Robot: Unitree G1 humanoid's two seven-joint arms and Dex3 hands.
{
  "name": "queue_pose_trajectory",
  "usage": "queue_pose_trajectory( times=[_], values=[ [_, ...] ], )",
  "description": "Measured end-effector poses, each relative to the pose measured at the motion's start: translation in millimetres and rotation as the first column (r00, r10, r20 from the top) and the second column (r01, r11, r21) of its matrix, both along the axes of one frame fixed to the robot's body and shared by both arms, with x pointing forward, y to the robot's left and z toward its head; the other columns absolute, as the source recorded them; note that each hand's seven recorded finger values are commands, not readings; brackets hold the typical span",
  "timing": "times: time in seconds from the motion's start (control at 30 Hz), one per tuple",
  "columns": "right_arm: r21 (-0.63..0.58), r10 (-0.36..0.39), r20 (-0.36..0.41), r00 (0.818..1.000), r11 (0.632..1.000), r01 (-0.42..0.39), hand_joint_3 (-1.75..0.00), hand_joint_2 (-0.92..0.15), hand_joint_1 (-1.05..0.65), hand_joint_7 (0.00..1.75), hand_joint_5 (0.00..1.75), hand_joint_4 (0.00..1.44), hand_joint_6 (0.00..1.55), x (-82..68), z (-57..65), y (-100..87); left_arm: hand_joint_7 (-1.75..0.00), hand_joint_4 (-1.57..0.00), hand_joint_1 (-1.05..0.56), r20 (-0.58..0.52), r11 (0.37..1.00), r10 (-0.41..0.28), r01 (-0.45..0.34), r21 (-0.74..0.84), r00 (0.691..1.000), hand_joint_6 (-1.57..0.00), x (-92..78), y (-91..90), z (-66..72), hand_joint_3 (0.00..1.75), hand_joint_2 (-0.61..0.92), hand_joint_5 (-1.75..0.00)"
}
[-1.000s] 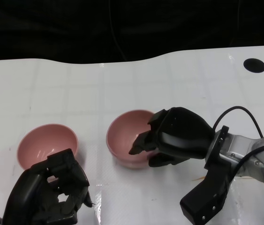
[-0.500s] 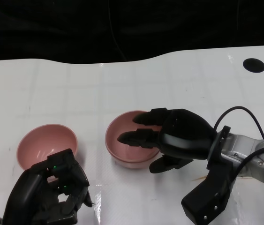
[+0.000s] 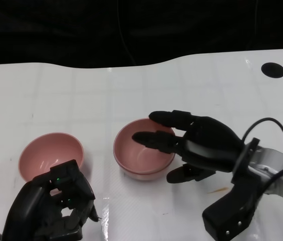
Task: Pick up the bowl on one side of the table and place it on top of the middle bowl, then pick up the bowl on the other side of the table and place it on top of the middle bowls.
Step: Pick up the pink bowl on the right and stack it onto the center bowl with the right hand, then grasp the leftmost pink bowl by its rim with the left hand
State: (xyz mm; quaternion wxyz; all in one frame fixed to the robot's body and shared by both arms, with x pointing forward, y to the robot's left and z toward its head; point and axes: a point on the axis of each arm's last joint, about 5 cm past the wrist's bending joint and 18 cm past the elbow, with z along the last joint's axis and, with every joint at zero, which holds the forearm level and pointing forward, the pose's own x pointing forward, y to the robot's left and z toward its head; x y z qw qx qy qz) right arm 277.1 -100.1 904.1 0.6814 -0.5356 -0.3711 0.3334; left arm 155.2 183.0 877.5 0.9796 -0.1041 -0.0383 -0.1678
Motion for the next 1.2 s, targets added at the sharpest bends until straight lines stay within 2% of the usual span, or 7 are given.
queue_pose_trajectory(
  times=[0.17, 0.37, 0.57, 0.87, 0.93, 1.0, 1.2],
  values=[
    [0.091, -0.07, -0.046, 0.996, 0.993, 0.074, -0.43, -0.92, -0.94, 0.0, 0.03, 0.17, 0.13, -3.6, 7.1, -13.4, -1.41, -0.79, 0.02, 0.008, 1.0, 0.005, -0.005, 0.002, 1.0, -0.79, 0.0, 0.4, -0.3, 1.19, 0.57, -1.61],
    [0.225, -0.131, -0.197, 0.972, 0.959, 0.175, -0.47, -0.92, -0.94, 0.03, 0.1, 0.32, 0.19, -12.4, 23.6, -29.6, -1.41, -0.78, 0.0, 0.034, 0.999, 0.029, -0.03, 0.037, 0.999, -0.79, -0.3, 0.5, 0.0, 1.19, 0.56, -1.63],
    [0.34, -0.14, -0.351, 0.926, 0.902, 0.265, -0.44, -0.92, -0.86, 0.06, 0.15, 0.58, 0.4, -31.8, 32.4, -46.1, -1.46, -0.75, -0.01, 0.063, 0.995, 0.069, -0.074, 0.072, 0.996, -0.76, -1.4, 0.9, -2.2, 1.18, 0.57, -1.67],
    [0.442, -0.106, -0.546, 0.831, 0.807, 0.393, -0.34, -0.92, -0.71, 0.12, 0.2, 0.96, 0.76, -55.2, 23.3, -73.4, -1.47, -0.74, 0.0, 0.079, 0.988, 0.146, -0.15, 0.042, 0.986, -0.74, -3.6, -1.8, -3.0, 1.17, 0.59, -1.68],
    [0.475, -0.077, -0.578, 0.812, 0.778, 0.412, -0.29, -0.92, -0.61, 0.15, 0.39, 1.01, 0.92, -57.8, 22.4, -78.7, -1.47, -0.75, 0.01, 0.086, 0.987, 0.152, -0.155, 0.032, 0.985, -0.75, -3.4, -2.6, -2.7, 1.17, 0.61, -1.67],
    [0.514, -0.042, -0.618, 0.785, 0.734, 0.443, -0.24, -0.92, -0.52, 0.15, 0.85, 0.88, 1.04, -61.7, 19.3, -86.5, -1.47, -0.76, 0.01, 0.083, 0.986, 0.162, -0.164, 0.021, 0.983, -0.75, -3.9, -2.5, -3.0, 1.17, 0.61, -1.67],
    [0.548, 0.051, -0.693, 0.719, 0.685, 0.48, -0.24, -0.92, -0.3, 0.17, 1.1, 0.84, 1.1, -69.2, 7.3, -101.0, -1.45, -0.78, 0.03, 0.088, 0.981, 0.194, -0.193, -0.022, 0.977, -0.77, -4.6, -1.0, -1.6, 1.22, 0.58, -1.66]
  ],
)
